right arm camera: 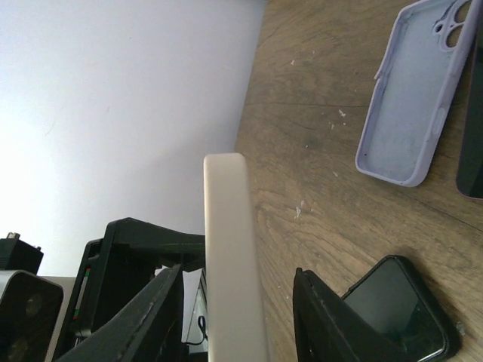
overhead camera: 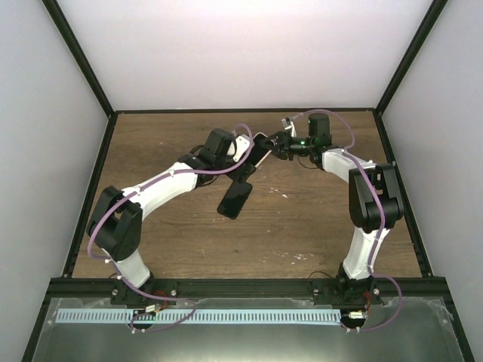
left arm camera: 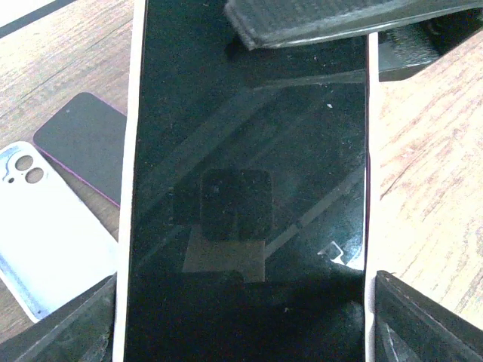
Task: Take the phone out of the phone case
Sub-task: Pick up the phone at the center of the board.
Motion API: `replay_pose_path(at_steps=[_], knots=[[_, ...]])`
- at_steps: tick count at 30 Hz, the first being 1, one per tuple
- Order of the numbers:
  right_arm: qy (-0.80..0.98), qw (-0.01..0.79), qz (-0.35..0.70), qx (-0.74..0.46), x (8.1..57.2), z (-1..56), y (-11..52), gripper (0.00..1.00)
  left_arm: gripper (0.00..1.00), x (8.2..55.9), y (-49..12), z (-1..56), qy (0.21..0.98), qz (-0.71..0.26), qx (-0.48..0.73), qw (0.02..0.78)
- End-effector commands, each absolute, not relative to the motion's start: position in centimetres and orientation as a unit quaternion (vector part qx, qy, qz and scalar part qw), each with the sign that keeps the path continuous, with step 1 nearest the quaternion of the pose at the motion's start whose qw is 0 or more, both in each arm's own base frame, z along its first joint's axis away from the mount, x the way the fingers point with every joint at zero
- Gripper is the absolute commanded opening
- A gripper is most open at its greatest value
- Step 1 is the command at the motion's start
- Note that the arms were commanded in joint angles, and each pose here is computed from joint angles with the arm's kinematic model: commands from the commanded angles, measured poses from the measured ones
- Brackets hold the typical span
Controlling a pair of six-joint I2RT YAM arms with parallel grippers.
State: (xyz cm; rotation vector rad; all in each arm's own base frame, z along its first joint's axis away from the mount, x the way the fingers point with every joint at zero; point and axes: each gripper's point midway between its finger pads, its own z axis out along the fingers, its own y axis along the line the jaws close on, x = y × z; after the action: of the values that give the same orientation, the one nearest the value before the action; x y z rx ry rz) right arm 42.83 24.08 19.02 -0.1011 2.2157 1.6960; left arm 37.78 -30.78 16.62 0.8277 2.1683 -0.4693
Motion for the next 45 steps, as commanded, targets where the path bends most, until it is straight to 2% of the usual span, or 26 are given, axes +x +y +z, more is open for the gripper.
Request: replay_pose_path(at_steps=[1,4,10,20,25,26,28,31,34,38,43,45], knots=[[0.772,0.165,0.611,-0.059,42.0,19.5,24.7,0.38,0.28,37.9,-32.3,20.7,0.807,-0.199,0.343,0.437],[0.770,0.161,0.614,-0.070,41.6,19.6,24.9,0.36,0.28,38.0,-32.5,20.8,0.805,-0.200,0.347,0.437],[0.769,0.162,0.613,-0.082,41.4,19.9,25.0,0.23,0.28,38.1,-32.5,20.8,0.807,-0.198,0.344,0.438],[0.770,0.156,0.610,-0.101,40.9,20.2,25.0,0.28,0.29,38.1,-31.9,20.6,0.814,-0.188,0.335,0.435],[0.770,0.160,0.608,-0.105,40.9,20.3,25.0,0.14,0.30,37.5,-32.2,20.7,0.806,-0.199,0.350,0.434],[0.770,0.160,0.608,-0.106,41.0,20.3,25.0,0.12,0.32,37.3,-32.3,20.7,0.804,-0.203,0.355,0.432],[0.770,0.163,0.607,-0.112,40.9,20.5,25.0,0.07,0.46,36.8,-32.5,20.7,0.798,-0.210,0.368,0.428],[0.769,0.170,0.604,-0.124,40.8,20.8,24.8,0.01,0.75,36.0,-32.1,20.5,0.804,-0.216,0.375,0.407],[0.763,0.185,0.603,-0.143,40.6,21.6,24.3,0.01,0.89,34.7,-31.2,20.6,0.804,-0.244,0.384,0.382],[0.735,0.207,0.615,-0.198,39.6,23.5,23.7,0.01,0.98,33.1,-29.0,21.4,0.800,-0.317,0.371,0.350],[0.683,0.231,0.632,-0.285,37.1,26.2,23.5,0.01,0.99,31.6,-26.3,22.6,0.789,-0.397,0.354,0.306],[0.662,0.243,0.636,-0.314,36.2,27.0,23.5,0.01,0.97,31.2,-26.0,22.6,0.789,-0.413,0.347,0.295]])
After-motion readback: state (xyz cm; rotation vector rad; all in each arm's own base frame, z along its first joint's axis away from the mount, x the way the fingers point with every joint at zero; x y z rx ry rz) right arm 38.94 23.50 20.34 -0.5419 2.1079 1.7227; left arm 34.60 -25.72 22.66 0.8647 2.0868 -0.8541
